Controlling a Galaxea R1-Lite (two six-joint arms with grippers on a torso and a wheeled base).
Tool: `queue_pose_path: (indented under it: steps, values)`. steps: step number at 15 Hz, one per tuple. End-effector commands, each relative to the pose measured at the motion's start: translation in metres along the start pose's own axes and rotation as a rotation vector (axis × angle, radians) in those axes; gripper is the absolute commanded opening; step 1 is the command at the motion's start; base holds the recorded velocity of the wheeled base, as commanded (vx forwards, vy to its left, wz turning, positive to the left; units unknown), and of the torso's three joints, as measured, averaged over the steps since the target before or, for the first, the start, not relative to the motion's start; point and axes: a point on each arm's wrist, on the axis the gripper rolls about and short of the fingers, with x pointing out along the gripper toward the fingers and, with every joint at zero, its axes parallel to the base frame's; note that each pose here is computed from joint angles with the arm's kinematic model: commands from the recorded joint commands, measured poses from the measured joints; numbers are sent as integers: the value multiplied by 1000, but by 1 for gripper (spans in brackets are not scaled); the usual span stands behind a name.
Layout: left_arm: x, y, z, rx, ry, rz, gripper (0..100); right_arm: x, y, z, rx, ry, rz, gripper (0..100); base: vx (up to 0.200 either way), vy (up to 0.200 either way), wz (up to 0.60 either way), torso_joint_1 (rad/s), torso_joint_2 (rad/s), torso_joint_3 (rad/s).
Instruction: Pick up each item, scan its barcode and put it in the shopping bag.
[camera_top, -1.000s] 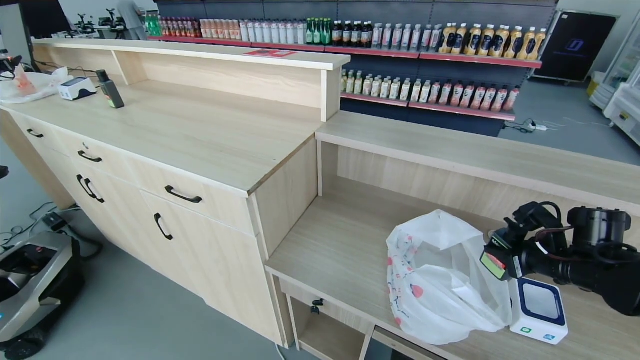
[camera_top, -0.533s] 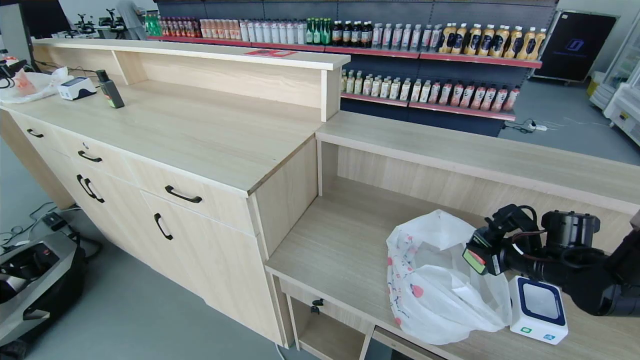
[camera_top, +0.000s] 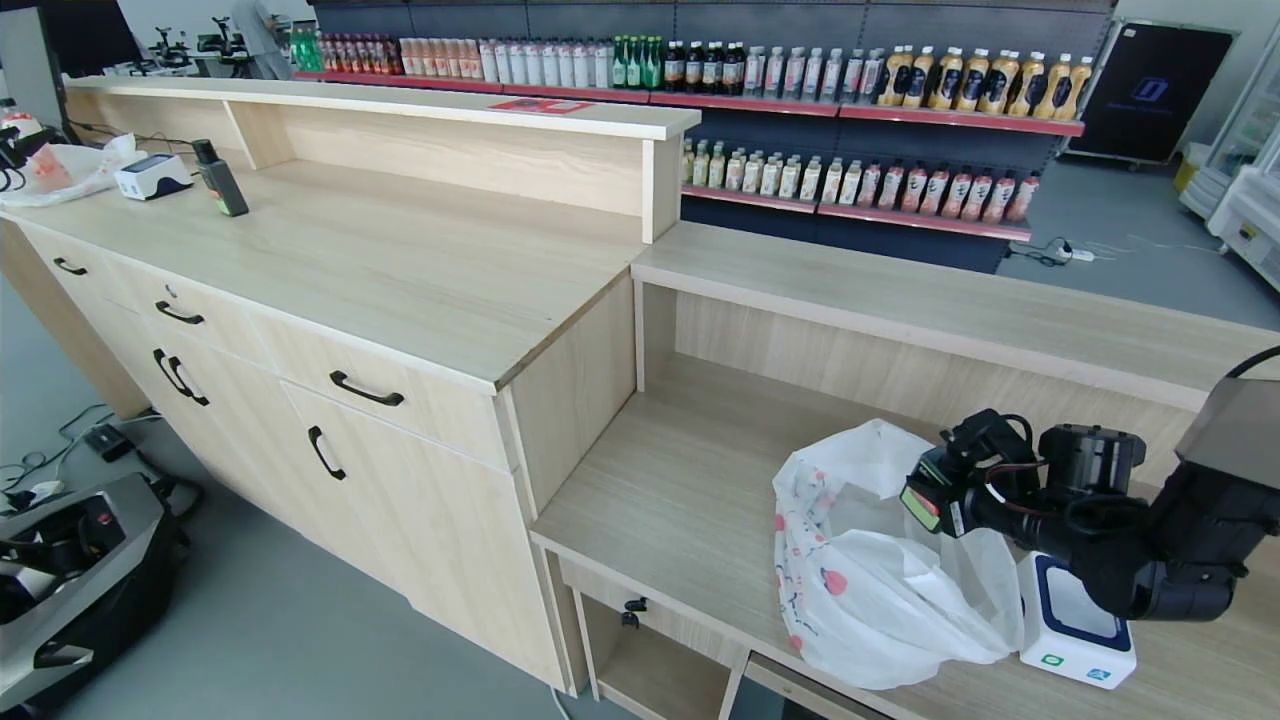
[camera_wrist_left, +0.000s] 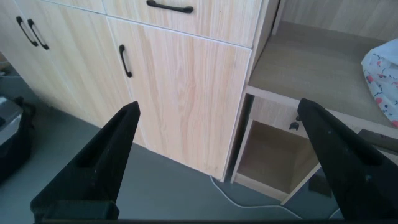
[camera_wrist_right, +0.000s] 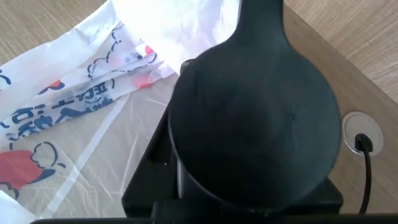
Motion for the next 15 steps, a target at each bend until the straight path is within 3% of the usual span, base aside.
queue_pose_path:
  steps: [1, 15]
  values:
    - [0, 0, 0, 0, 1, 0, 100, 8, 3, -9, 6, 19, 14, 0, 0, 0, 0, 0, 0, 0]
    - [0, 0, 0, 0, 1, 0, 100, 30, 6, -27, 6, 31, 28, 0, 0, 0, 0, 0, 0, 0]
